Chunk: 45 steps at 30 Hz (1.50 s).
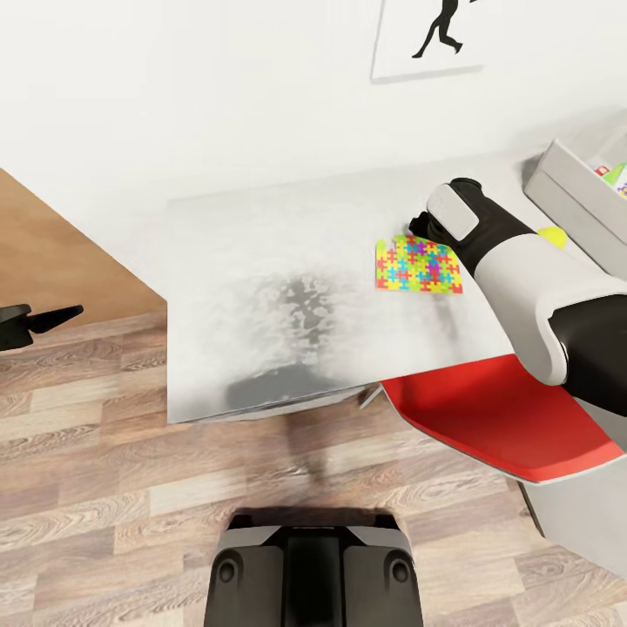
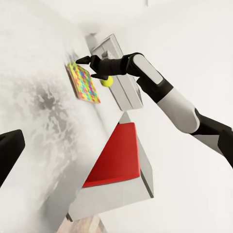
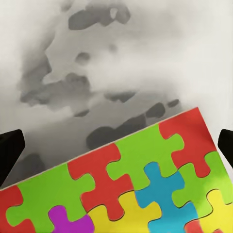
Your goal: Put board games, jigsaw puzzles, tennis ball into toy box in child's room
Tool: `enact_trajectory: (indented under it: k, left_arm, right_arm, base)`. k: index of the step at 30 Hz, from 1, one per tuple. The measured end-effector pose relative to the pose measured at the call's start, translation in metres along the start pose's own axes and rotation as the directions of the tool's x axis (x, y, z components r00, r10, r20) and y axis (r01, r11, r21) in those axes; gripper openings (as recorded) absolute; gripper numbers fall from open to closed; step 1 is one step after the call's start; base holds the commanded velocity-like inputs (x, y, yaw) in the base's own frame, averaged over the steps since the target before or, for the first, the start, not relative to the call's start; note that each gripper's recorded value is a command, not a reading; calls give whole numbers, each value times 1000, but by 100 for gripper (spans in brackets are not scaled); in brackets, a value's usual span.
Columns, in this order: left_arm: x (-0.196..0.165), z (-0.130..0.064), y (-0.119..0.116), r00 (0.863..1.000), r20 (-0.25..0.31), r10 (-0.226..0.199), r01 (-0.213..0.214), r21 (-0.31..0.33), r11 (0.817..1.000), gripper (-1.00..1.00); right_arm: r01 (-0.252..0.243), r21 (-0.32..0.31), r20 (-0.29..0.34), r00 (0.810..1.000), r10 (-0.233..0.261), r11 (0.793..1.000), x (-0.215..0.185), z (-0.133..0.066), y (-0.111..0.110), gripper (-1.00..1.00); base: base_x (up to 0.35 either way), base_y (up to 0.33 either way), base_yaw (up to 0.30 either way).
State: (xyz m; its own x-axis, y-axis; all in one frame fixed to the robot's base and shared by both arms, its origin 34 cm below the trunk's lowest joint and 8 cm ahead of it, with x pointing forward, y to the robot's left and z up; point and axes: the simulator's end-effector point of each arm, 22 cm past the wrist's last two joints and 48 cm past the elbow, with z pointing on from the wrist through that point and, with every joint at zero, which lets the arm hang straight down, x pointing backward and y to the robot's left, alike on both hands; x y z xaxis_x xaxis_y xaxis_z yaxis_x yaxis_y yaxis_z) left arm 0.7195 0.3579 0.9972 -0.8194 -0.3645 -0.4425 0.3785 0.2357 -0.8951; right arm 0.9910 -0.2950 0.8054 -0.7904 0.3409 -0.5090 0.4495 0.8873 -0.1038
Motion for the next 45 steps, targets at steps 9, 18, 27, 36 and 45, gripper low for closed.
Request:
enact_trajectory:
  k: [9,18,27,36,45]
  left_arm:
    - [0,0,0,1000,-1,0,0,-1,1000,100]
    - [0,0,0,1000,0,0,0,0,1000,100]
    - [0,0,0,1000,-1,1,-1,-1,1000,100]
    - [0,-1,0,1000,-1,1,-1,-2,1000,100]
    - [-1,-1,0,1000,-1,1,-1,-2,1000,100]
  right_arm:
    - [-2,-1,-1,1000,2,1000,0,0,0,100]
    - [-3,-3,-4,1000,3,1000,1,0,0,100]
    - [-3,-4,-6,1000,3,1000,2,0,1,100]
    - [-3,-4,-7,1000,3,1000,2,0,1,100]
    - [-3,-4,-9,1000,3,1000,2,0,1,100]
  base:
    - [-78,24,0]
    - [-52,99,0]
    - [-34,146,0]
    - [-26,89,0]
    - [-3,93,0]
